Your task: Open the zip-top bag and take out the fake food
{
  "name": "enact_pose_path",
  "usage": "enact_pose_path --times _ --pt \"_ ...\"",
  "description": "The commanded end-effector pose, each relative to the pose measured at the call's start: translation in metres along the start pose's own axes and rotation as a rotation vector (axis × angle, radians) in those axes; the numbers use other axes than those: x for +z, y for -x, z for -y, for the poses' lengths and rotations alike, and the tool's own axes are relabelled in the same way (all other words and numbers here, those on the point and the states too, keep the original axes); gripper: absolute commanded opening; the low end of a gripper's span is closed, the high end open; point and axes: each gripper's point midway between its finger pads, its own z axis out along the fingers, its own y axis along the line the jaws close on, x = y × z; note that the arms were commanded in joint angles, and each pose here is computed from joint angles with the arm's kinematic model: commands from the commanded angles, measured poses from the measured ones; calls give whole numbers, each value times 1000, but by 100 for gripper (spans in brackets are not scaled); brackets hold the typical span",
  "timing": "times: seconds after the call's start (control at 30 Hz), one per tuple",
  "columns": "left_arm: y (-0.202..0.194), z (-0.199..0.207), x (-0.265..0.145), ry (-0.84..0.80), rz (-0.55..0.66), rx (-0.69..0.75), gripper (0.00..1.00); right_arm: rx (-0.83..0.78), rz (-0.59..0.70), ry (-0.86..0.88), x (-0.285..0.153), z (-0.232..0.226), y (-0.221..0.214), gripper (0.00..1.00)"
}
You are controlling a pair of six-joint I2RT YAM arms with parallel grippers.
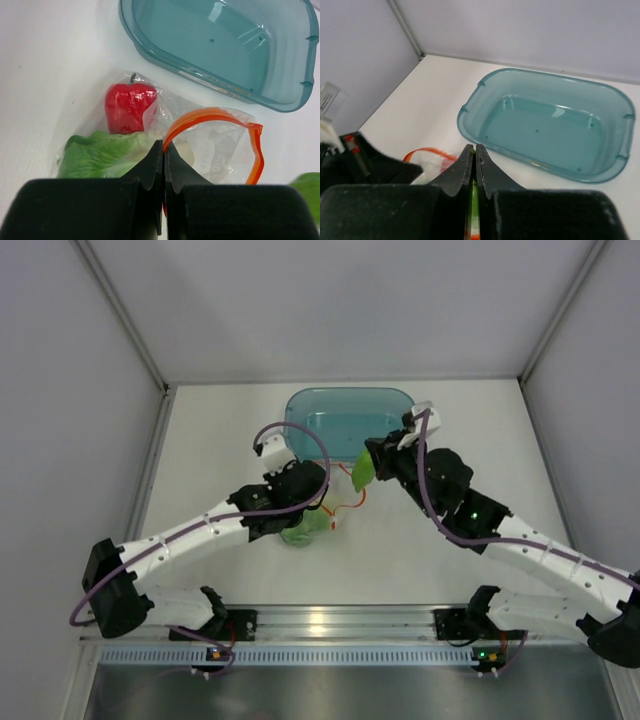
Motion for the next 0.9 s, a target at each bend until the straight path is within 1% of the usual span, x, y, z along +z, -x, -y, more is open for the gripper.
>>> enact_pose_path --times 0.0,0.03,0.1,0.13,0.2,0.23,0.3,0.37,0.4,0.57,0.63,0.77,0.87 --pt "10 -12 -1 6 28 -30 0 -30 -9 -44 7 22 33 0" --pt "12 -17 1 15 28 -34 0 -30 -22 -93 11 42 36 0" --pt "12 -24 1 20 29 -37 0 -26 -20 -101 18 52 47 0" --pt "13 -27 0 24 31 -38 0 -35 -24 -143 21 69 50 0" --pt "14 -29 -2 18 27 -35 0 -44 -30 -168 31 81 56 0" --pt "15 -30 -2 16 30 -24 0 -43 -24 -206 34 98 61 0" --pt "17 -33 -5 13 34 -12 0 -35 -60 -207 47 109 58 0" --pt "19 -36 -8 6 38 -19 0 -30 -73 -258 54 132 59 0" --pt "18 -38 -8 6 37 -20 0 -26 -90 -283 63 144 54 0" --pt "16 -38 -13 -21 15 -3 0 -18 -155 -326 99 176 25 0" --pt "13 -37 -13 -27 3 7 0 -12 -165 -317 110 181 17 0" --pt "11 -39 -15 -33 -6 4 0 1 -258 -314 138 189 -21 0" --pt "11 -38 -15 -37 -11 19 0 2 -312 -365 147 201 -47 0"
